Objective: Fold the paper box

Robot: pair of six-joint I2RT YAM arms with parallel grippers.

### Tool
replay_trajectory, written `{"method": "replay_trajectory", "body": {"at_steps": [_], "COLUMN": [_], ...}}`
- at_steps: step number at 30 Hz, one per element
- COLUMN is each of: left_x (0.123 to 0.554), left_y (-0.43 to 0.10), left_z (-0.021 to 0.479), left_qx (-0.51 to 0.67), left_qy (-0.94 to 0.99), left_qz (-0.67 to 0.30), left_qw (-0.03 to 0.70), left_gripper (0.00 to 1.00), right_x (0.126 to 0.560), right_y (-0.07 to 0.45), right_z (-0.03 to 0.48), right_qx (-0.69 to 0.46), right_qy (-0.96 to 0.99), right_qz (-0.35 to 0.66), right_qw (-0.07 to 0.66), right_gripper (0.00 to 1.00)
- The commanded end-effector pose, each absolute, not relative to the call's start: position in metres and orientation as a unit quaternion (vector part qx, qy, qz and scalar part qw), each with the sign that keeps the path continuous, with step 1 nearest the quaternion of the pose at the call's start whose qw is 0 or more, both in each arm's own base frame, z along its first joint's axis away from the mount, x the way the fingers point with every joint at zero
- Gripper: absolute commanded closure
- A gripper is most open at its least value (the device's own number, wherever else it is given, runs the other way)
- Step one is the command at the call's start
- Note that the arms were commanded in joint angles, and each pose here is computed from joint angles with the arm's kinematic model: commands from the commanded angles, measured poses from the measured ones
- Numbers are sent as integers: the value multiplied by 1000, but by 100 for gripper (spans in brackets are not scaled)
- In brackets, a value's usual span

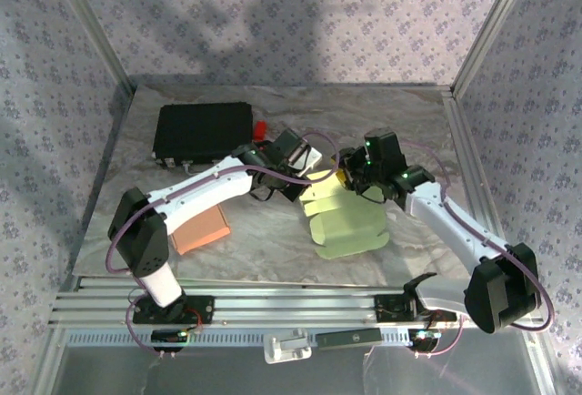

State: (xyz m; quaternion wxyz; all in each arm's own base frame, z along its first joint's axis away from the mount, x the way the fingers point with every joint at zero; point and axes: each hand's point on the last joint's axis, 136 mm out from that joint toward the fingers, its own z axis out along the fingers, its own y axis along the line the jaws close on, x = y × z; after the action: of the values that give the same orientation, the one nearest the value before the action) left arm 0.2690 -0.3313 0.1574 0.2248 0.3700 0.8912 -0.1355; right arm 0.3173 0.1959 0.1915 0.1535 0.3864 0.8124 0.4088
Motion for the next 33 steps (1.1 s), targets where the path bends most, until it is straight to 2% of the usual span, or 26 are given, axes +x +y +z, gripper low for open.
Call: {"method": "replay_trajectory", "body": {"at_steps": [1, 4, 6, 8, 12, 16, 19, 25, 31, 33], "left_x": [263, 263, 263, 263, 264, 265, 265, 266, 267, 266], "left_y": [-328, -328, -328, -327, -325, -326, -328, -328, -329, -329], "left_z": [165, 165, 166, 166, 166, 167, 167, 169, 168, 167], "left_qx": [369, 367, 366, 366, 368, 367, 368, 365, 364, 363], "left_qy": [895, 896, 897, 897, 897, 899, 900, 902, 903, 904], "left_qz": [-141, -138, -138, -136, -129, -126, -123, -118, -116, -116], "left_qw": [209, 208, 207, 208, 206, 204, 200, 199, 195, 194], "left_gripper": [100, 100, 100, 100, 100, 100, 100, 100, 100, 100], "right_x": [322, 320, 320, 321, 319, 319, 319, 316, 317, 317], "right_y": [194, 196, 196, 198, 197, 199, 199, 198, 201, 202], "right_z": [185, 179, 174, 171, 170, 171, 173, 181, 179, 179], "right_qx": [391, 394, 396, 396, 392, 389, 388, 396, 401, 402], "right_qy": [813, 816, 816, 818, 826, 830, 829, 815, 810, 810], "right_qz": [398, 393, 390, 389, 375, 365, 360, 361, 366, 366], "right_qw": [166, 159, 157, 153, 154, 166, 181, 220, 222, 220], "right_gripper": [63, 72, 75, 75, 69, 68, 69, 62, 67, 73]}}
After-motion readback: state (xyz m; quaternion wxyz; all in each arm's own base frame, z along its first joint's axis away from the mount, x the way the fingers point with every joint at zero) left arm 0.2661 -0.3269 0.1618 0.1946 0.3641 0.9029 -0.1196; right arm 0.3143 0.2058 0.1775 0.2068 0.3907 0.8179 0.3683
